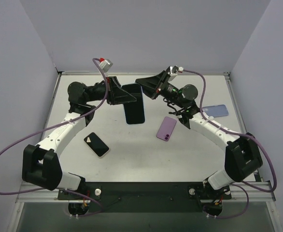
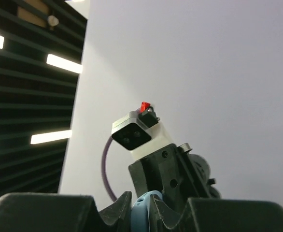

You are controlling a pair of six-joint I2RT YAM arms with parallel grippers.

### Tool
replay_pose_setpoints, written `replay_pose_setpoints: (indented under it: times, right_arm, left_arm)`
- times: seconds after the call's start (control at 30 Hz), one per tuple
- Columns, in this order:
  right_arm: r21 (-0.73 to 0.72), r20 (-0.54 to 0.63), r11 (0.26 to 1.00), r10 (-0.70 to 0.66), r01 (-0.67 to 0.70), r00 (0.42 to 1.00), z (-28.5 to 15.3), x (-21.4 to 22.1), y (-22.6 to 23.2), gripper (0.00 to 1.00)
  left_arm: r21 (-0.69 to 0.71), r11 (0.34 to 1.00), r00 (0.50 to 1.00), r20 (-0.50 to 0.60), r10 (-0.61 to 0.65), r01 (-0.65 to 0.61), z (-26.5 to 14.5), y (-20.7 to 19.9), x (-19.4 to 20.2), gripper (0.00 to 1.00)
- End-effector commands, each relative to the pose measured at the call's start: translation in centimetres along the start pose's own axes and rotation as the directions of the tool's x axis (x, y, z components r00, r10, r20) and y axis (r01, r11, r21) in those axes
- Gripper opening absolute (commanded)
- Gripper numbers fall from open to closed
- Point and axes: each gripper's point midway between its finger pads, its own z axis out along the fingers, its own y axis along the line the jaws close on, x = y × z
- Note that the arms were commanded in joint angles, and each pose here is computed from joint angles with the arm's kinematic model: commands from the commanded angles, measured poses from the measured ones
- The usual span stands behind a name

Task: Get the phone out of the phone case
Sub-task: Remove the phone case from the phone.

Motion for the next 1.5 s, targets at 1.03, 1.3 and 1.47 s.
replay_pose_setpoints:
  times: [1.03, 1.3, 1.47]
  right_arm:
    - [0.549, -0.543, 0.804, 0.135, 0.229, 0.829, -10.7, 11.2, -17.2, 0.36]
    - [0.523, -0.616, 0.807, 0.136, 0.274, 0.776, -11.2, 12.1, -16.4, 0.36]
    - [0.489, -0.632, 0.838, 0.150, 0.241, 0.761, -10.2, 12.9, -15.3, 0.20]
  left_arm:
    - [0.048, 0.990, 0.930, 0.353, 0.107, -0.133, -1.2, 1.6, -10.7, 0.00]
    - [0.026, 0.997, 0.941, 0.332, 0.058, -0.071, -0.9, 5.4, -10.9, 0.00]
    - [0.011, 1.000, 0.944, 0.330, 0.016, -0.021, -1.0, 7.6, -10.0, 0.00]
